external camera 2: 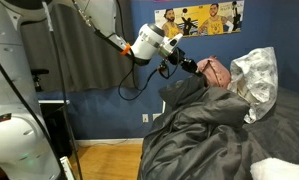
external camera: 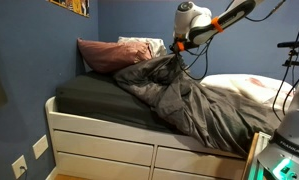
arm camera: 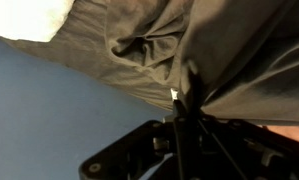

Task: Move the blanket to the right

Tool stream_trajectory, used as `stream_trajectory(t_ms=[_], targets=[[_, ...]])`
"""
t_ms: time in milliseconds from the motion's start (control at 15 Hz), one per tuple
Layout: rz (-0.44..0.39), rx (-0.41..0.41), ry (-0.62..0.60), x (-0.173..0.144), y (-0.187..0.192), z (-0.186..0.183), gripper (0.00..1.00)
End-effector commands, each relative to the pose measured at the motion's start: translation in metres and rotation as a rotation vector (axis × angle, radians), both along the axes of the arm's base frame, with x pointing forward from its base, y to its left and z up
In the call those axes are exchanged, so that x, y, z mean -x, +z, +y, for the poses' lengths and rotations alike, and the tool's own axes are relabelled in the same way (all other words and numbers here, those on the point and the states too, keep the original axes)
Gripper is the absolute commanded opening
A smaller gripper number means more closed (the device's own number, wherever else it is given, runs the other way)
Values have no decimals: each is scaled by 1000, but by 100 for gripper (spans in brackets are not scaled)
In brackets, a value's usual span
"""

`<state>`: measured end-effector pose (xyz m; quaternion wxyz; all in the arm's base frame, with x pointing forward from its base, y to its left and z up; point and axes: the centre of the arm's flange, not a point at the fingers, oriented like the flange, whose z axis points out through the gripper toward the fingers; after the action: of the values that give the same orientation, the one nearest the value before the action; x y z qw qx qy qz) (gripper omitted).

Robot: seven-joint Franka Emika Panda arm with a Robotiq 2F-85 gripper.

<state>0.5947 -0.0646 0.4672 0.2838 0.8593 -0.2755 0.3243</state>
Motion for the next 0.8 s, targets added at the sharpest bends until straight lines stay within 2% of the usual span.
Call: stream_trajectory(t_ms=[0,200,333,533,733], targets=[[0,-1,-1,0,0,0,4],[0,-1,-2,1,-1,0,4],[-77,20,-40,-21,0,-5,1],[-153,-23,-179,-62,20,-64,1],[-192,-66,-291,-68,33,-123,1]])
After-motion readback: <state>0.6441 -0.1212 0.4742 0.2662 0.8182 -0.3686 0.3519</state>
